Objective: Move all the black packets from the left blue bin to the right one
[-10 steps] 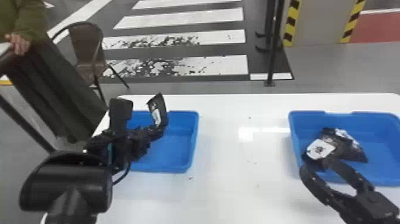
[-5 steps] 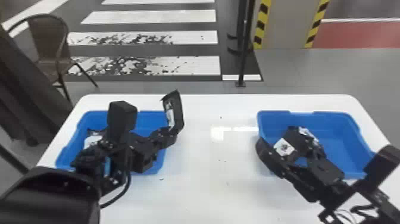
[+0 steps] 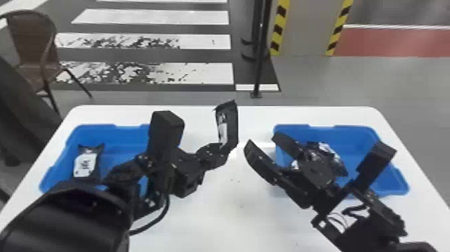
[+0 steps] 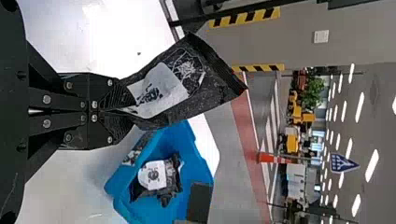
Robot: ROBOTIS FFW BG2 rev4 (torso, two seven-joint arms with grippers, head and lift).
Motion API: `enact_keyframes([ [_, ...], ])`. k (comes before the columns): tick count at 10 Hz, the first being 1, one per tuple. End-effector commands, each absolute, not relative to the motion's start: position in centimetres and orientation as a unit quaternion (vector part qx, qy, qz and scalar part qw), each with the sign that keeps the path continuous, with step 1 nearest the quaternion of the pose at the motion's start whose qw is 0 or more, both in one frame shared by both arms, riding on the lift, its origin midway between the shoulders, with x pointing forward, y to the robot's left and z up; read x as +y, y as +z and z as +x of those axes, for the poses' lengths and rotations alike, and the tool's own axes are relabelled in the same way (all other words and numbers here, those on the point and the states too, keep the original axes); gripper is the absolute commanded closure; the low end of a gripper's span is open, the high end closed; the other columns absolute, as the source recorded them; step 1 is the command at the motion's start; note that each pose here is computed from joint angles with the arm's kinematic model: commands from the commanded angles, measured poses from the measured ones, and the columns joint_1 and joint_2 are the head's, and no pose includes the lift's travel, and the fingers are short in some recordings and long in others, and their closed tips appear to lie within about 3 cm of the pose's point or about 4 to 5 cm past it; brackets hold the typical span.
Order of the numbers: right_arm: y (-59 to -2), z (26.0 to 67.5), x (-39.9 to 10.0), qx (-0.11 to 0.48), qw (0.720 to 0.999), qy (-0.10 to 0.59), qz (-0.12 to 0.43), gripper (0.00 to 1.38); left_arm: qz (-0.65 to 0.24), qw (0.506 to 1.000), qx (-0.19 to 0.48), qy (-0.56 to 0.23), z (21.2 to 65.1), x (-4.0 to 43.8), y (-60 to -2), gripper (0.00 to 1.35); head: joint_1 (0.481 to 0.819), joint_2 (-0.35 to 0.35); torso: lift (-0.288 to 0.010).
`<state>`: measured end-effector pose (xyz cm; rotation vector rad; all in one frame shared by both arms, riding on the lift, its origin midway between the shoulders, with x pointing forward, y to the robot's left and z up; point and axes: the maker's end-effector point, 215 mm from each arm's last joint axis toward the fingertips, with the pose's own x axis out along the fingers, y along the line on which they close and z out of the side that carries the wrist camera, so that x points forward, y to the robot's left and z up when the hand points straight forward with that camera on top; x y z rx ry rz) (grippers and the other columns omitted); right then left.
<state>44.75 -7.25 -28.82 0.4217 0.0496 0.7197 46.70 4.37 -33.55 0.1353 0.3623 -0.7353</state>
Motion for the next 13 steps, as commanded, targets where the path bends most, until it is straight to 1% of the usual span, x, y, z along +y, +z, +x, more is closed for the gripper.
enact_keyframes([
  [1,-29.1,45.8,-7.3,0.025,0.914,0.348,0.205,0.13,0.061,0.909,0.171,-0.376,46.1,2.6,-33.1,1.16,0.695,-0.035,-0.14],
  [3,-28.5,46.5,-7.3,0.02,0.915,0.348,0.201,0.13,0.058,0.905,0.164,-0.389,45.9,1.3,-32.5,1.16,0.695,-0.057,-0.14],
  [6,-28.9,47.1,-5.8,0.027,0.91,0.354,0.212,0.13,0.052,0.893,0.154,-0.421,44.8,-1.7,-31.5,1.16,0.695,-0.08,-0.14],
  [7,-29.2,47.4,-5.9,0.029,0.911,0.352,0.213,0.3,0.05,0.891,0.153,-0.424,44.7,-2.0,-31.5,1.16,0.695,-0.084,-0.14],
  [8,-29.4,47.7,-6.2,0.033,0.913,0.347,0.211,0.98,0.047,0.891,0.154,-0.425,44.6,-2.0,-31.6,1.16,0.695,-0.092,-0.14],
  [9,-29.2,48.1,-6.8,0.029,0.919,0.335,0.205,1.26,0.046,0.89,0.154,-0.427,44.4,-2.1,-31.6,1.16,0.695,-0.097,-0.14],
  [11,-28.5,48.9,-8.0,0.014,0.925,0.322,0.203,1.27,0.044,0.889,0.155,-0.429,44.3,-2.2,-31.7,1.16,0.695,-0.107,-0.14],
  [13,-28.9,48.9,-8.1,0.017,0.925,0.321,0.203,1.27,0.042,0.889,0.154,-0.429,44.3,-2.2,-31.5,1.16,0.695,-0.122,-0.14],
])
